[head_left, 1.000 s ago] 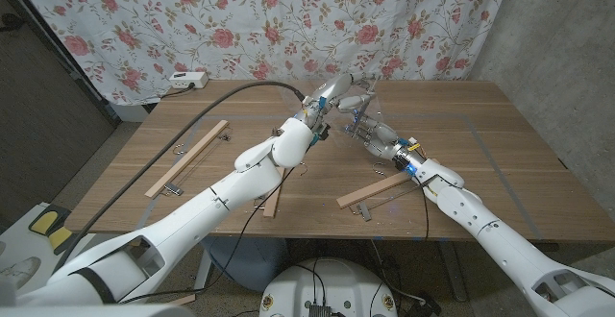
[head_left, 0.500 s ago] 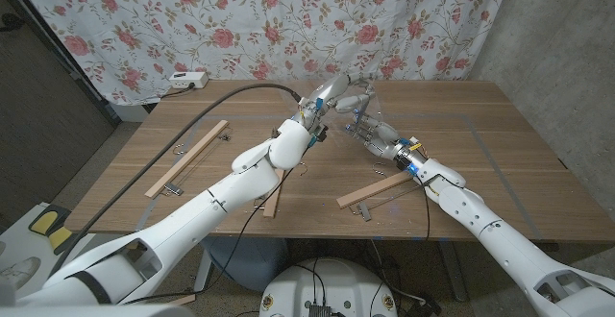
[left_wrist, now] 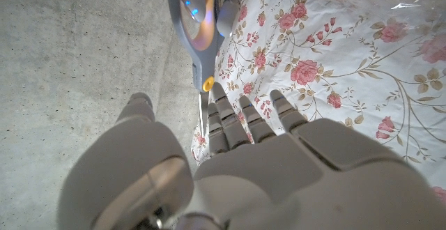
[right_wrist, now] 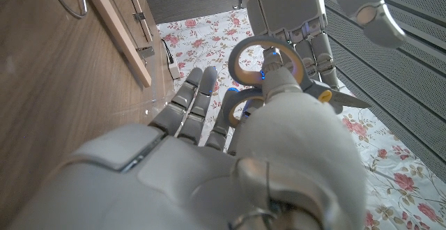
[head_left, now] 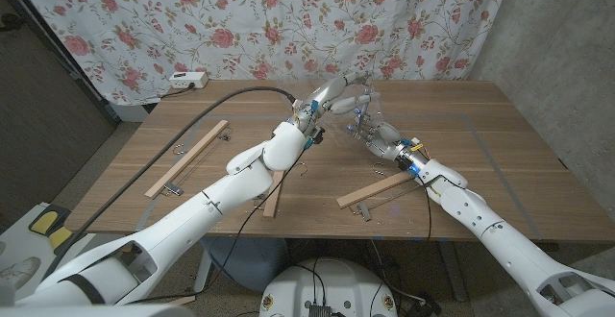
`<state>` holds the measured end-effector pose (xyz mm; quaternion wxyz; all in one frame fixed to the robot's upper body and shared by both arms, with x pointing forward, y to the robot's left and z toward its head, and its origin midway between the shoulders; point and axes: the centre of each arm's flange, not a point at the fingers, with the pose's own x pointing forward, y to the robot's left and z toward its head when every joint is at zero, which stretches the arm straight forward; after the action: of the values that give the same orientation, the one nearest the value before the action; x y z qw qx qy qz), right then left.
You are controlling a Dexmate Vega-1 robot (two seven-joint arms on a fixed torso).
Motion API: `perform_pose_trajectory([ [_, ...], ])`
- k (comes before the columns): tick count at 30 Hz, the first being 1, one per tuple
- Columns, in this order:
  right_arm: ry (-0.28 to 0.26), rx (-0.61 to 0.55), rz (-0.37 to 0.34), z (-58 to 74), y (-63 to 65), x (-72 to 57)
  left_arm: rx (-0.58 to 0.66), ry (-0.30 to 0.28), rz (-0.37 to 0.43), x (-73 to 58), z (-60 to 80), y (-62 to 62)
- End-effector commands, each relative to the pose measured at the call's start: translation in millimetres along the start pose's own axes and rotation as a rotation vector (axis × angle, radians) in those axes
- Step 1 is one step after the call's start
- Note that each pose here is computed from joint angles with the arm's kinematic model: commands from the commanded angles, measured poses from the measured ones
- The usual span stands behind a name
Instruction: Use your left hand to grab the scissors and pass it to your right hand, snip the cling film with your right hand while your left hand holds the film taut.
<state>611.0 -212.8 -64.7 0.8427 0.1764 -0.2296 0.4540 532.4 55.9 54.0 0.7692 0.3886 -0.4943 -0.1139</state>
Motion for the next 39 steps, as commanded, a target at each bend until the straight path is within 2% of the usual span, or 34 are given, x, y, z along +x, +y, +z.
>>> perform_pose_trajectory([
  [1, 0.01, 0.003, -0.022, 2.2, -3.4, -8.1, -0.092, -0.004, 0.069, -18.9, -9.8, 7.8],
  [12, 0.014, 0.007, -0.039, 10.6, -5.2, -13.4, -0.112, -0.005, 0.108, -34.4, -11.7, 15.8],
  [18, 0.019, 0.012, -0.062, 19.3, -3.9, -18.2, -0.117, -0.01, 0.133, -43.8, -10.3, 22.7],
  [32, 0.039, 0.022, -0.091, 40.7, 7.8, -19.6, -0.164, 0.025, 0.171, -59.9, -21.8, 35.8],
  [39, 0.066, 0.028, -0.102, 47.1, 13.8, -19.3, -0.177, 0.058, 0.183, -73.5, -30.1, 38.2],
])
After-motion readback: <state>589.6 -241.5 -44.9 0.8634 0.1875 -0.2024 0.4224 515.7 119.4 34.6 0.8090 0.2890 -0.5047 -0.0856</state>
